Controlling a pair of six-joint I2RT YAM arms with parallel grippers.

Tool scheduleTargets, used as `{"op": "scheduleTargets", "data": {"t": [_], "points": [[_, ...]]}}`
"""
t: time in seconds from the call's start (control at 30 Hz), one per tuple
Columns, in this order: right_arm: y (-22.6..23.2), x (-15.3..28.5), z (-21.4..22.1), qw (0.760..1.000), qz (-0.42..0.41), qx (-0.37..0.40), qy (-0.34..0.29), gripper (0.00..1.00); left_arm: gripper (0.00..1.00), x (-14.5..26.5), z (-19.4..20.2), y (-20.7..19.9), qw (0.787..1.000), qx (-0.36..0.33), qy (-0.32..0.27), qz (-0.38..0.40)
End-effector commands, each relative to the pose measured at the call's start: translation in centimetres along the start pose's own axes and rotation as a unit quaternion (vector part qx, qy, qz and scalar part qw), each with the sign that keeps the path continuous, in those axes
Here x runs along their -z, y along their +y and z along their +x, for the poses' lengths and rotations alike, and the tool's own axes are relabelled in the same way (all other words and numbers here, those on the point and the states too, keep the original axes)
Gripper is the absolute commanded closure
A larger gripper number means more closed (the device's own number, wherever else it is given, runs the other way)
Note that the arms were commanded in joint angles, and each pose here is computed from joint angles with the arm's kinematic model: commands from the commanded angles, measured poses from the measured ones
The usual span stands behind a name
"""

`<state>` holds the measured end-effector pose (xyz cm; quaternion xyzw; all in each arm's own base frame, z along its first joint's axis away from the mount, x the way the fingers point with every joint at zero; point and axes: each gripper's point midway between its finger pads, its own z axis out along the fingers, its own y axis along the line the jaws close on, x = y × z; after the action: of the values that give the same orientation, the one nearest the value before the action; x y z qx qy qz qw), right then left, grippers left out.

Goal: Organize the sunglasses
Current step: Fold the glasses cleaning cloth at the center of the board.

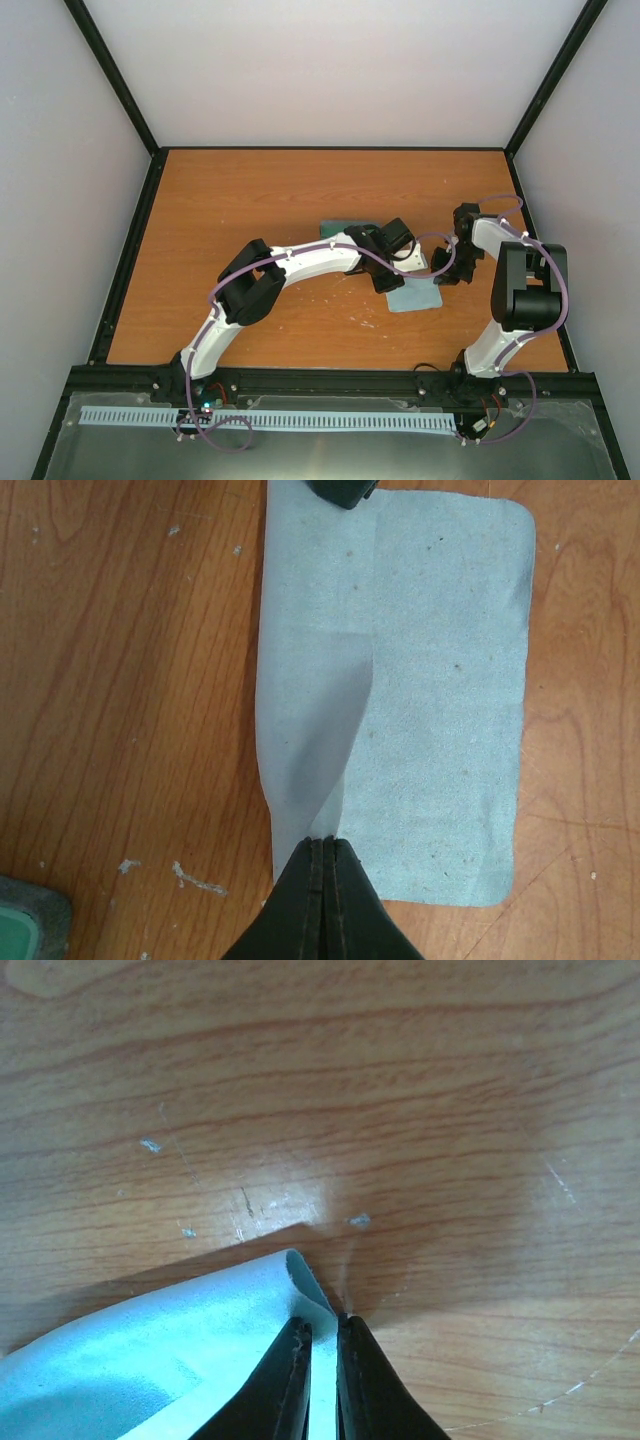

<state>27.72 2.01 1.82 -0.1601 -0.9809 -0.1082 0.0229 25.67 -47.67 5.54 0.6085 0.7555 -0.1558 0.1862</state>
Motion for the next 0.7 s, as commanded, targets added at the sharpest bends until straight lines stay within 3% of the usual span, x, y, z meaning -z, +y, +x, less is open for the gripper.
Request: {"op": "scheduleTargets", "data": {"t": [0.0,0.3,0.67], "points": [[-0.1,-0.5,0.3,1.0,-0.006,-0.003,0.008,0.93,0.99,1.7,-1.9,0.3,1.0,-0.001,-0.029,-0.009],[-0.2,-0.6,0.2,1.0,0.0,0.001,0.009,0.97,0.99,1.7,-1.8,0.3,1.0,-0.001,-0.028,-0.01],[0.8,3.2,-0.9,0.999,-0.008,0.002,-0.037,0.97,0.99,1.9,-1.9,0.4,1.0,-0.001,-0.029,-0.012]]}}
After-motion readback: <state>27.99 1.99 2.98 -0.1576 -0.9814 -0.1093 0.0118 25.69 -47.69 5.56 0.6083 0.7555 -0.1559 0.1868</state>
